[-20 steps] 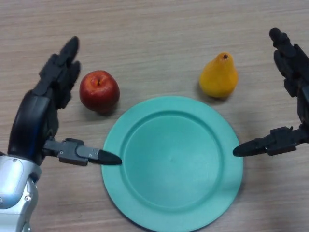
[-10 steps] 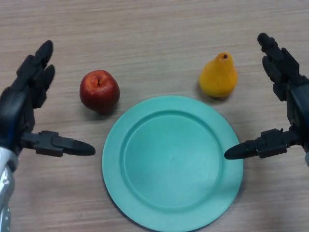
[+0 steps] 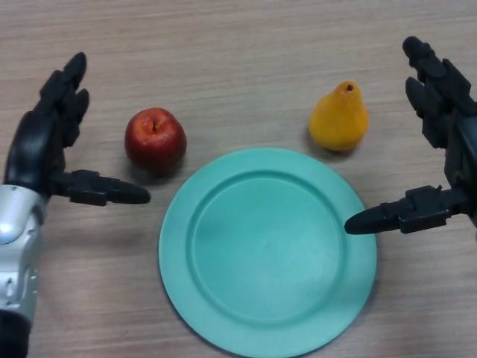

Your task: Pick up the red apple and place it on the plate

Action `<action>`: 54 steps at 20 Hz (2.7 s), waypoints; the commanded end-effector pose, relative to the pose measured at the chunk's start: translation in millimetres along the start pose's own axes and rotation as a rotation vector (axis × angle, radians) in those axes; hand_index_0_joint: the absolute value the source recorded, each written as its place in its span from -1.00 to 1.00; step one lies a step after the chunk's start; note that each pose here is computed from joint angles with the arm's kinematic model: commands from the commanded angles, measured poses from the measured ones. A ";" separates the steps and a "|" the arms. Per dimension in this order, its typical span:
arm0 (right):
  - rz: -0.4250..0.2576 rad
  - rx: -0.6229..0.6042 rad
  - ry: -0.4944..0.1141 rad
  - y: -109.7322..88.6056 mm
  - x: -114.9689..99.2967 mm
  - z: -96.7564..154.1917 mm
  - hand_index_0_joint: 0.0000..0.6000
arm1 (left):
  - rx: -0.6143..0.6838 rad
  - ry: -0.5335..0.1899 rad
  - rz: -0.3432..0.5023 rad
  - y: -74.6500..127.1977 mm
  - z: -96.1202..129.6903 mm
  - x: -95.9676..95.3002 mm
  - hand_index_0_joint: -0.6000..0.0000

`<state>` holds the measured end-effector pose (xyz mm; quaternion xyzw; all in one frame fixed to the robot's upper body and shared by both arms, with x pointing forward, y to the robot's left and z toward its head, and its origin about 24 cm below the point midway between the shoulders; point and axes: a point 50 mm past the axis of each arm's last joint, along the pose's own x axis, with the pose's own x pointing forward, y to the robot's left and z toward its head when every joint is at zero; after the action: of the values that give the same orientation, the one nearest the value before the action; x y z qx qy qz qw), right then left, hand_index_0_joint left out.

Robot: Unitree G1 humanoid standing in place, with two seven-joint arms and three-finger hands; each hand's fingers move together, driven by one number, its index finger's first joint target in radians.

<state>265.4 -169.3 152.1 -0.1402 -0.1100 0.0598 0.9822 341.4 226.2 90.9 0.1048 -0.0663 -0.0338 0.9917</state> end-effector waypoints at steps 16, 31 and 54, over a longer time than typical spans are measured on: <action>-0.165 0.071 -0.235 -36.6 -21.5 58.7 -1.00 | 0.268 -0.207 -0.009 -38.9 31.3 49.7 -1.00; -0.189 0.123 -0.217 -50.7 -13.2 65.9 -1.00 | 0.023 -0.416 -0.001 -22.4 103.1 -18.5 -1.00; -0.203 0.009 -0.207 -55.2 5.8 54.0 -1.00 | 0.063 -0.281 -0.161 -24.7 103.7 -69.3 1.00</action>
<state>274.5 -200.6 178.8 -0.0969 -0.0932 -0.0085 0.9909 264.1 180.7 147.7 0.1107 -0.1047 -0.1495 0.9770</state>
